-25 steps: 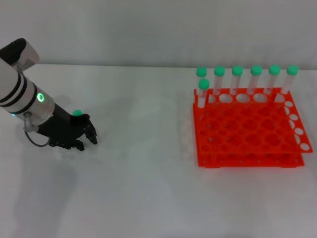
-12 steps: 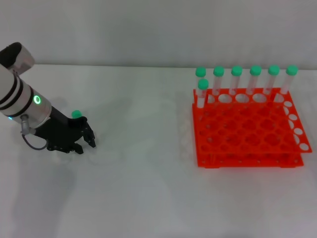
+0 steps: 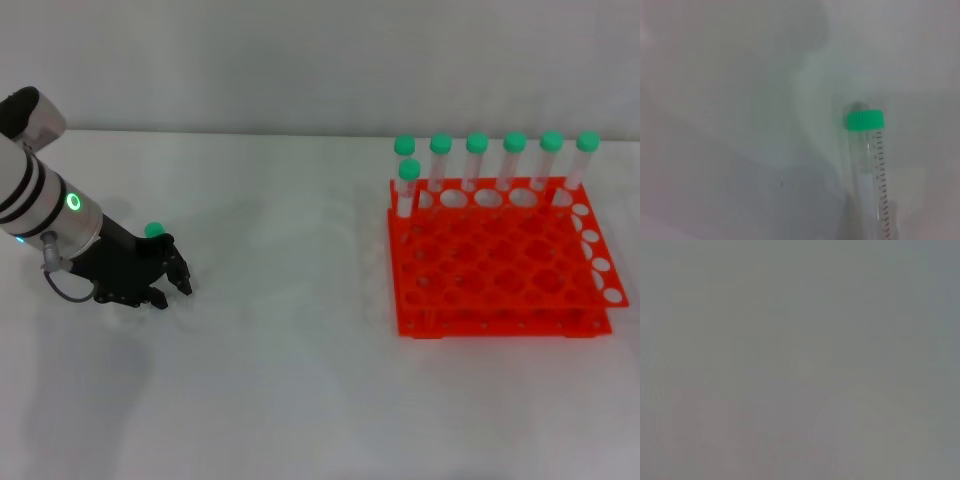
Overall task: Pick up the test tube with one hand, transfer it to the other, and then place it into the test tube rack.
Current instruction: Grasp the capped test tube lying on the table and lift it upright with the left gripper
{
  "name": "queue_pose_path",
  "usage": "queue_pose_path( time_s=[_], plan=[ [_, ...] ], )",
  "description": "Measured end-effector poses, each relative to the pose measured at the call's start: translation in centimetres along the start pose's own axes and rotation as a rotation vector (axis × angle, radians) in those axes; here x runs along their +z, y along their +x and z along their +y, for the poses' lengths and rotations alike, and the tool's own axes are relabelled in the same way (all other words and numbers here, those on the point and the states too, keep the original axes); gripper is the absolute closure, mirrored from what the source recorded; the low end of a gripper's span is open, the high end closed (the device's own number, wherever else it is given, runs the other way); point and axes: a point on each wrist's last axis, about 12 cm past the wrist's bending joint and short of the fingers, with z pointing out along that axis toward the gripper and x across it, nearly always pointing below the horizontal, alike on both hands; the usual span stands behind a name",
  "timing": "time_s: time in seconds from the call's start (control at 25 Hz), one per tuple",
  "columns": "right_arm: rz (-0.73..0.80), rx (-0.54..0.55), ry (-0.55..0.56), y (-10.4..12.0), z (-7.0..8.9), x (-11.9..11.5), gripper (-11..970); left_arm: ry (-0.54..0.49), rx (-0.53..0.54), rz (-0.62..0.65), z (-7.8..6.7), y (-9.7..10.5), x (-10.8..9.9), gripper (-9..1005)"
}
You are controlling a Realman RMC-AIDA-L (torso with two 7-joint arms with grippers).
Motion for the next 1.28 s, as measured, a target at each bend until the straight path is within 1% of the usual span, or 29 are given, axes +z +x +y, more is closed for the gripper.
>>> queue_pose_path(
  time_s=[0.6, 0.92, 1.12, 1.24, 1.28],
  plan=[
    [0.000, 0.003, 0.002, 0.0, 0.0, 0.0, 105, 0.000, -0.013, -0.078, 0.2, -1.0, -0.3, 630],
    [-0.001, 0.005, 0.003, 0.0, 0.1, 0.0, 104, 0.001, 0.009, -0.069, 0.0, -0.8, 0.0, 629],
    [-0.001, 0.006, 0.002, 0.0, 0.1, 0.0, 104, 0.005, 0.019, -0.065, -0.2, -0.8, 0.0, 646],
    [-0.001, 0.007, 0.002, 0.0, 0.2, 0.0, 104, 0.004, 0.023, -0.055, -0.3, -0.7, 0.0, 790],
    [-0.001, 0.007, 0.002, 0.0, 0.2, 0.0, 104, 0.004, 0.025, -0.051, -0.3, -0.6, 0.0, 790]
  ],
)
